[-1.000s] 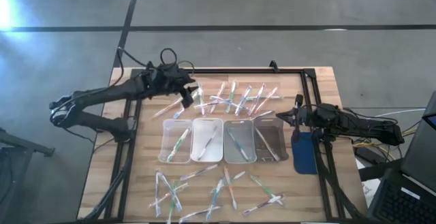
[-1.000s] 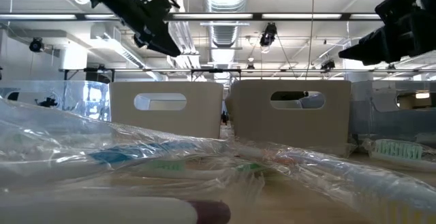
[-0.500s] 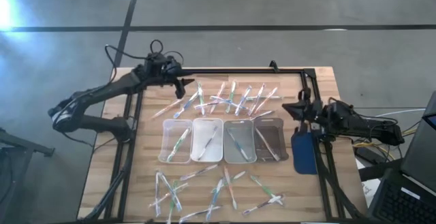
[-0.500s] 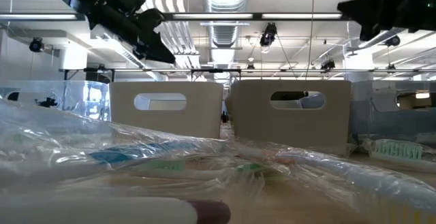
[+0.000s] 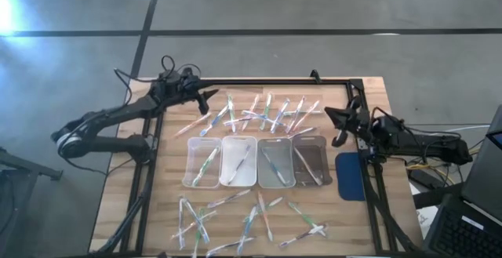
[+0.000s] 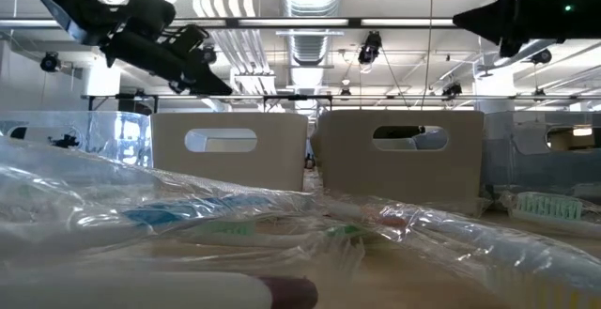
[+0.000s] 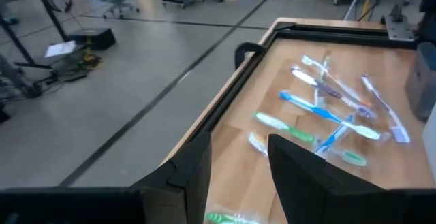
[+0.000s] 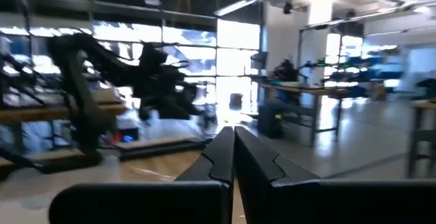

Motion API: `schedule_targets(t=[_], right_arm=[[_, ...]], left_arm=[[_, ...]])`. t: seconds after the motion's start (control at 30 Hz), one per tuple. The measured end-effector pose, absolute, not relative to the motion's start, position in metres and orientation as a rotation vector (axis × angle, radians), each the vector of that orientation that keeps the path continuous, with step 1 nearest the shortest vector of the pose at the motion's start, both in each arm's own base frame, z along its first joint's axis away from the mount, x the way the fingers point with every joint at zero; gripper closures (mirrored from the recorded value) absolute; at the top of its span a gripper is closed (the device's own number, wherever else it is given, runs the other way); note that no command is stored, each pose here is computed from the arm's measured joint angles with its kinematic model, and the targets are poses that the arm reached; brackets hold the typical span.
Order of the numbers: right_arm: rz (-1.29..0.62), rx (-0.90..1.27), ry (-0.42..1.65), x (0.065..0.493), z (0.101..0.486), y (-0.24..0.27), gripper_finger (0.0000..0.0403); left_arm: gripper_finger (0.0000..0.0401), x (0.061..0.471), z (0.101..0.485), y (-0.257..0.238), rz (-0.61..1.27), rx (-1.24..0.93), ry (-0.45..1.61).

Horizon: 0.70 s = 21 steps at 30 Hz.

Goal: Pick & Place Toothbrushes
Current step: Put the orange toothbrush into the black bin

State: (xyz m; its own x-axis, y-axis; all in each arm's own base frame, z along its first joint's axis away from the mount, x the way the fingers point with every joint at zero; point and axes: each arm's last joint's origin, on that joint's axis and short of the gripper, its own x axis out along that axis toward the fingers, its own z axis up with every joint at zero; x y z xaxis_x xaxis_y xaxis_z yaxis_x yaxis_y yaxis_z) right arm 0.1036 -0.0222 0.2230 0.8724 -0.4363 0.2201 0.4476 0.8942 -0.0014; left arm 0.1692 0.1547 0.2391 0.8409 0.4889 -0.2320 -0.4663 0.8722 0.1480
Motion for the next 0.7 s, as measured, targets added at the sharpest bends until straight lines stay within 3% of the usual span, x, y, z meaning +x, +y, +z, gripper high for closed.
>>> schedule_targets(t=[0.2, 0.7], right_arm=[[-0.632, -0.101, -0.123, 0.114, 0.235, -0.029, 0.0394], [-0.688, -0.126, 0.186, 0.166, 0.262, -0.049, 0.0394]], left_arm=[[0.0250, 0.160, 0.230, 0.148, 0.550, 0.087, 0.280], [0.0250, 0.158, 0.227, 0.146, 0.551, 0.083, 0.288]])
